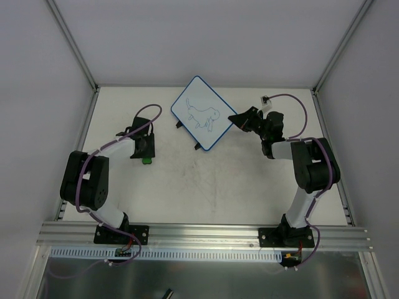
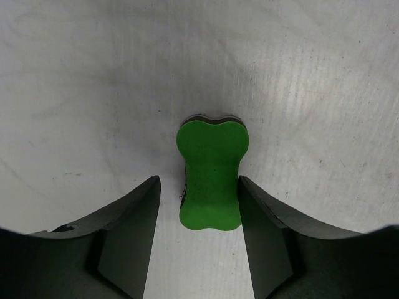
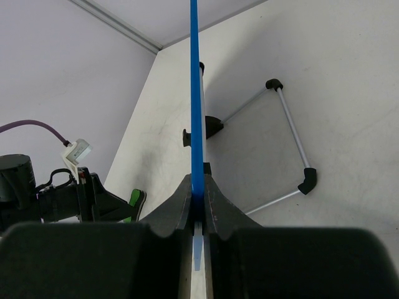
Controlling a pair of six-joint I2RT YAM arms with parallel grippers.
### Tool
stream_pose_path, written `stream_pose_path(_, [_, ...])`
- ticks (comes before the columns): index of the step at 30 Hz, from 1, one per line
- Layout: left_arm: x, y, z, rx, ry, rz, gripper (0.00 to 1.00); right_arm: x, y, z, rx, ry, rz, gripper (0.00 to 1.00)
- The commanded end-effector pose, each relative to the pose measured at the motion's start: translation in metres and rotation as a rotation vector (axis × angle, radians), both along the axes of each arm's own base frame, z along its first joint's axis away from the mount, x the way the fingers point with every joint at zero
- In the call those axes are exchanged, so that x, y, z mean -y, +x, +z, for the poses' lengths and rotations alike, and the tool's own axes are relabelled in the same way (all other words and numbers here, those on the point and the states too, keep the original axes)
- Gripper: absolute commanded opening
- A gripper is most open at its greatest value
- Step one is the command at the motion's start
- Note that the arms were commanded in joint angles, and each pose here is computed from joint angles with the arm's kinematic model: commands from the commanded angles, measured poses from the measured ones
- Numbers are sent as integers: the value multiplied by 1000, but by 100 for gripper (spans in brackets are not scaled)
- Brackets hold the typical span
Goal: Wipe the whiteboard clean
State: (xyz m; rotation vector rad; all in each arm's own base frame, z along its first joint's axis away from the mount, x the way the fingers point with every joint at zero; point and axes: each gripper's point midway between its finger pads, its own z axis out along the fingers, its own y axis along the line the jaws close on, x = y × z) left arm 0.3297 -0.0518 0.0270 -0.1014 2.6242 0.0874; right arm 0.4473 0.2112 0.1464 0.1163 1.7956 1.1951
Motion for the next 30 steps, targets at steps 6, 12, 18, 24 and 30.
stream_pose_path(6, [4,11,6,14,3,4,55,3,7,21,97,17,2,0])
stream_pose_path(12, [8,16,7,17,-8,-8,49,2,7,21,95,21,2,0])
stream_pose_path(18, [9,17,7,13,-13,-17,42,4,8,22,97,26,0,0])
stream_pose_path(24, [11,17,5,9,-23,-17,40,4,8,21,94,30,0,0])
stream_pose_path(30, [13,11,2,-2,-40,0,41,4,9,21,92,33,0,0])
